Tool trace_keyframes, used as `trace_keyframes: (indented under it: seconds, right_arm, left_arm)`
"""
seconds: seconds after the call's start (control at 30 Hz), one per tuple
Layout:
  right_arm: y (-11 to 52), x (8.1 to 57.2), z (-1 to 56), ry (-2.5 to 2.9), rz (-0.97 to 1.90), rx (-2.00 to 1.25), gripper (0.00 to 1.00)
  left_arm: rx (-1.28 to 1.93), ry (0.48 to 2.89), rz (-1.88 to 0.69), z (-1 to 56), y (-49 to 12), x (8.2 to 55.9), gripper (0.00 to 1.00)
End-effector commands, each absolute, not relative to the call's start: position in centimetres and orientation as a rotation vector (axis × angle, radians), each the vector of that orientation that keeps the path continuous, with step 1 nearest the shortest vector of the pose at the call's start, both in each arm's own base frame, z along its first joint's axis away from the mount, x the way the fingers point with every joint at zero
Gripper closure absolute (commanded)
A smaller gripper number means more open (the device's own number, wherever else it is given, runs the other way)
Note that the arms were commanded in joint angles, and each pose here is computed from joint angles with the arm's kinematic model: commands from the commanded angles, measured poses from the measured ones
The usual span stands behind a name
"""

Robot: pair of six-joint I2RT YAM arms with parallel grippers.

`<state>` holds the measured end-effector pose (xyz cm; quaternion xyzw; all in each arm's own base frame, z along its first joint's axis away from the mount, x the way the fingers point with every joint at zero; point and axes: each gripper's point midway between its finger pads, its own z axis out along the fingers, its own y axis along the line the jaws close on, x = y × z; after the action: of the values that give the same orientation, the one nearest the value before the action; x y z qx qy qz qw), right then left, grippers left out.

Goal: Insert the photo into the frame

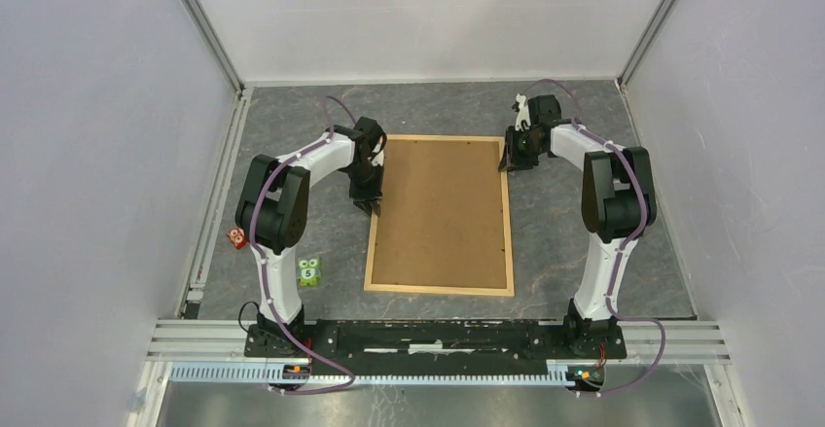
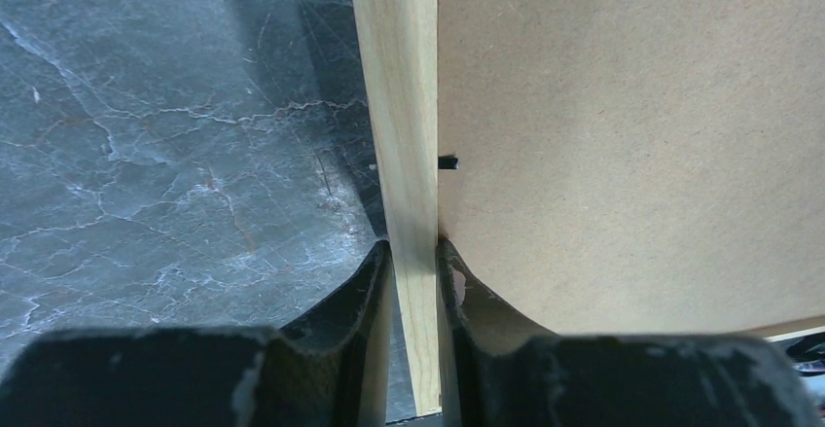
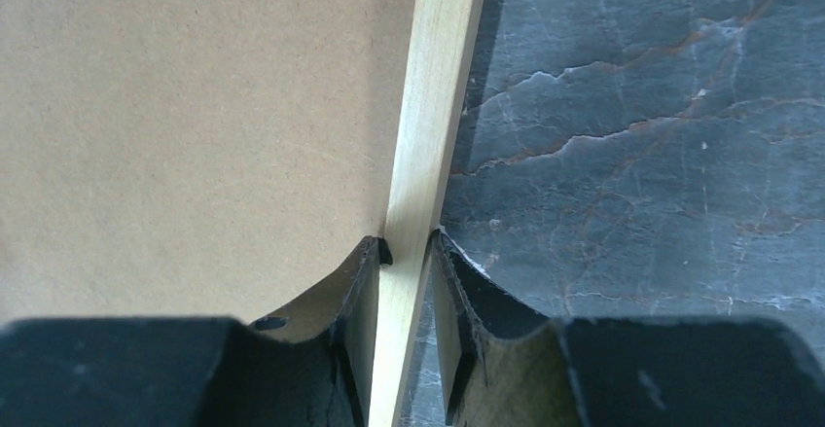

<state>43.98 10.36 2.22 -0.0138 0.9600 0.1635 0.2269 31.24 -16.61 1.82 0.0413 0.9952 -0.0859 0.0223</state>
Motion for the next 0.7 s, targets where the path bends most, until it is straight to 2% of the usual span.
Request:
trace_keyframes:
  seconds: [0.0, 0.33, 0.5, 0.67]
  right_arm:
    - [8.9, 43.5, -0.2, 2.718, 0.350, -0.006, 0.70]
    - [8.3, 44.5, 1.9, 2.662, 0.399, 0.035, 0.69]
    - [9.1, 43.5, 1.4, 2.677, 0.472, 0.022, 0.69]
    - [9.0, 43.0, 1.1, 2.677, 0.488, 0.025, 0.65]
  left_arm:
    - [0.185, 3.114, -0.179, -0.3, -15.1, 30.5, 0.76]
    - [0.188, 3.123, -0.171, -0.5, -14.9, 30.3, 0.79]
    - [0.184, 3.123, -0.180, -0.5, -15.1, 30.4, 0.83]
    - [0.185, 3.125, -0.183, -0.6, -15.1, 30.4, 0.83]
